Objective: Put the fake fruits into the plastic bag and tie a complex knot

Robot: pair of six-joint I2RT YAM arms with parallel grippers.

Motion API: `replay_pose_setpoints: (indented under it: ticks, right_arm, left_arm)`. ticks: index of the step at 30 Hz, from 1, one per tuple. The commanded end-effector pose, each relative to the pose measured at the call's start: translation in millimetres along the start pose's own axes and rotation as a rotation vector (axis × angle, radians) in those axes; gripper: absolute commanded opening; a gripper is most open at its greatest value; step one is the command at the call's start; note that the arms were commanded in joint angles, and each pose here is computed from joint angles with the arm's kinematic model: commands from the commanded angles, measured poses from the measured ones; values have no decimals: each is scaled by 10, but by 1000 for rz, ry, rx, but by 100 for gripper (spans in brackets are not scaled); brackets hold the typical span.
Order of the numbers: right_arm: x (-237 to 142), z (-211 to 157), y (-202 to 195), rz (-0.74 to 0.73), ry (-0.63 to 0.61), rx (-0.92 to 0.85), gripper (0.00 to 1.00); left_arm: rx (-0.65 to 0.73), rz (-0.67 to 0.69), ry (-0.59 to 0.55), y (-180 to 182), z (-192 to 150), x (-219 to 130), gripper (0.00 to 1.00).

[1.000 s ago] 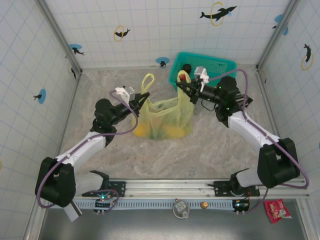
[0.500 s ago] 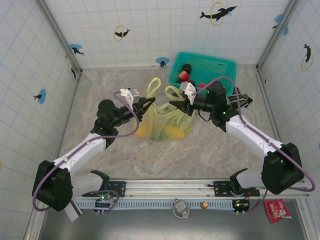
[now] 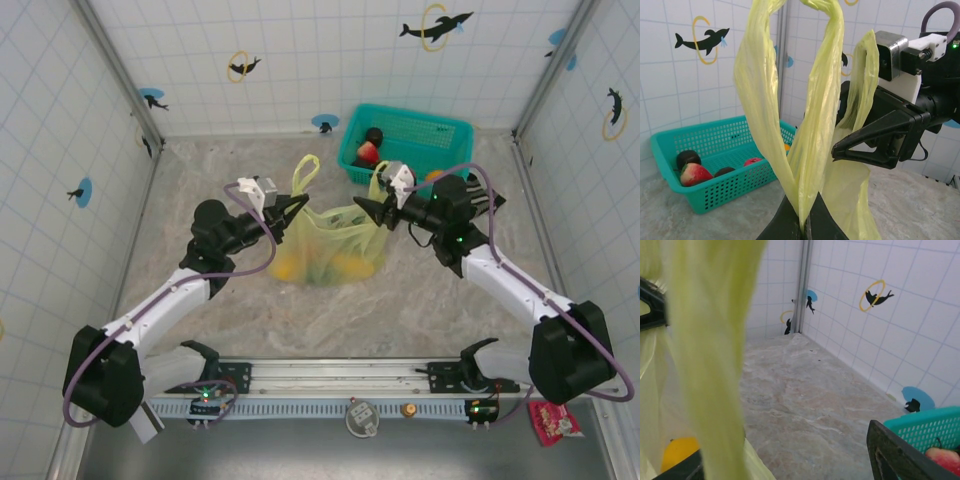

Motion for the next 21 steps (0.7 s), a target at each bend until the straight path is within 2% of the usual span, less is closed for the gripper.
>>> replay_pose_setpoints:
  ticks: [1, 2, 7, 10, 14, 16, 21]
  right_arm:
    - [-105, 154, -127, -116, -78, -12, 66]
    - [-133, 164, -175, -157, -94, -2, 66]
    - [-248, 226, -239, -177, -175, 46, 67]
    - [-294, 228, -213, -122, -201, 65, 64]
    - [-286, 230, -182, -53, -217, 96, 43]
    - [-230, 221, -124, 21, -209, 111, 37]
    - [-120, 206, -27, 152, -210, 127, 48]
  left_arm:
    - [23, 6, -28, -29, 72, -36, 0]
    - [23, 9, -30, -26, 76, -38, 0]
    - [31, 14, -35, -33, 74, -56, 0]
    - [32, 13, -35, -41, 68, -64, 0]
    - [33, -3, -36, -61, 70, -64, 0]
    - [29, -21, -31, -79, 52, -58, 0]
    - [17, -70, -24, -134, 42, -43, 0]
Point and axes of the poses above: each hand's point on the last joint's axis, 136 mm out from that joint toward the fingers, its own x axis out along the fingers, its own y axis along the line the jaws close on, z = x × y, the point moved 4 cm from there along -x, back along the fingers, and after that the axes turned 1 degree about x, right-handed, at the moved point
